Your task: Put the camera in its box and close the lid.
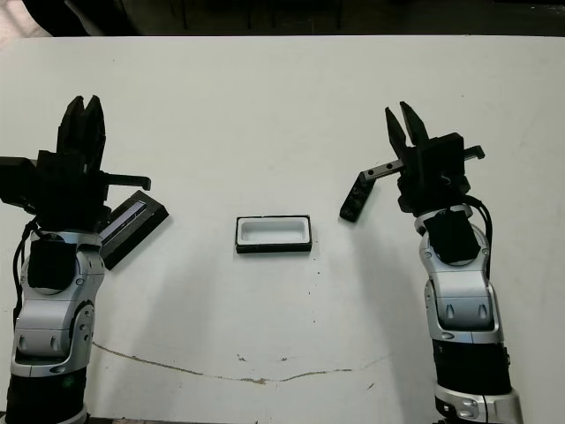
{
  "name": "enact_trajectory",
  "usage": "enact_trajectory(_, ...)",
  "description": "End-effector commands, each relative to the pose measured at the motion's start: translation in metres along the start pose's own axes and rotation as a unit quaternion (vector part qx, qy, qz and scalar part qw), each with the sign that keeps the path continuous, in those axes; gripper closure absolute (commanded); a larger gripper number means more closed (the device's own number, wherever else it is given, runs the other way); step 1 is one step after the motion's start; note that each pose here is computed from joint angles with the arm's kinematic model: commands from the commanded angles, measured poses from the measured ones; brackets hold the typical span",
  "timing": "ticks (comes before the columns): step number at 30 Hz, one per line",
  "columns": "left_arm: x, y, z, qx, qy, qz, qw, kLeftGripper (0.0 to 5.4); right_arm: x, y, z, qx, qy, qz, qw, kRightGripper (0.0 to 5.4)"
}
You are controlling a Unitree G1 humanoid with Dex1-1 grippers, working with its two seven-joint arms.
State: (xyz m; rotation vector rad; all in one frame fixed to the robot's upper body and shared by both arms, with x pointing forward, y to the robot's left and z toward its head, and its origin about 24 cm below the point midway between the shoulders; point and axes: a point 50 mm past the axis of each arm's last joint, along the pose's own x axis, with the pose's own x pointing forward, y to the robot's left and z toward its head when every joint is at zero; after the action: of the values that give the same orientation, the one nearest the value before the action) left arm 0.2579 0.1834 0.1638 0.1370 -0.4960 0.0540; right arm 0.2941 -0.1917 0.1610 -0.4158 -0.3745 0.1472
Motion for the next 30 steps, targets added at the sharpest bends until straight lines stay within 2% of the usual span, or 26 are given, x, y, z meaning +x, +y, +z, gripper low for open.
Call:
enact_trajectory(1,-0.008,0.006,-0.008,0.005,0.024,0.003,1.000,5.38,-0.003,-0.002,-0.004,-0.003,0.012,0.004,1.000,5.40)
enact_trajectory(10,-0.006,0.002,-0.012,0.003,0.037,-0.002,0.999,5.38,0.002,-0.002,-0.011,-0.009,0.022,0.014,1.000,5.40)
enact_trajectory(12,-0.006,0.002,-0.012,-0.002,0.039,0.000,0.999,5.38,0.003,-0.005,-0.010,-0.025,0.021,0.018,0.999,5.40)
enact_trajectory(15,-0.007,0.003,-0.011,-0.001,0.039,0.003,0.999,5.38,0.012,-0.014,-0.002,-0.079,0.017,0.034,0.996,5.40)
enact_trajectory(18,-0.007,0.003,-0.008,0.008,0.032,-0.001,0.999,5.38,0.032,-0.029,0.009,-0.139,0.022,0.075,0.987,5.40)
enact_trajectory(22,-0.007,0.000,-0.006,0.015,0.029,-0.008,0.999,5.38,0.064,-0.045,0.015,-0.216,0.037,0.141,0.965,5.40)
enact_trajectory(26,-0.008,-0.001,-0.004,0.018,0.029,-0.009,0.999,5.38,0.089,-0.048,0.007,-0.230,0.081,0.201,0.949,5.40)
enact_trajectory(30,-0.010,0.000,-0.003,0.025,0.027,-0.007,0.999,5.38,0.102,-0.042,-0.007,-0.232,0.136,0.263,0.927,5.40)
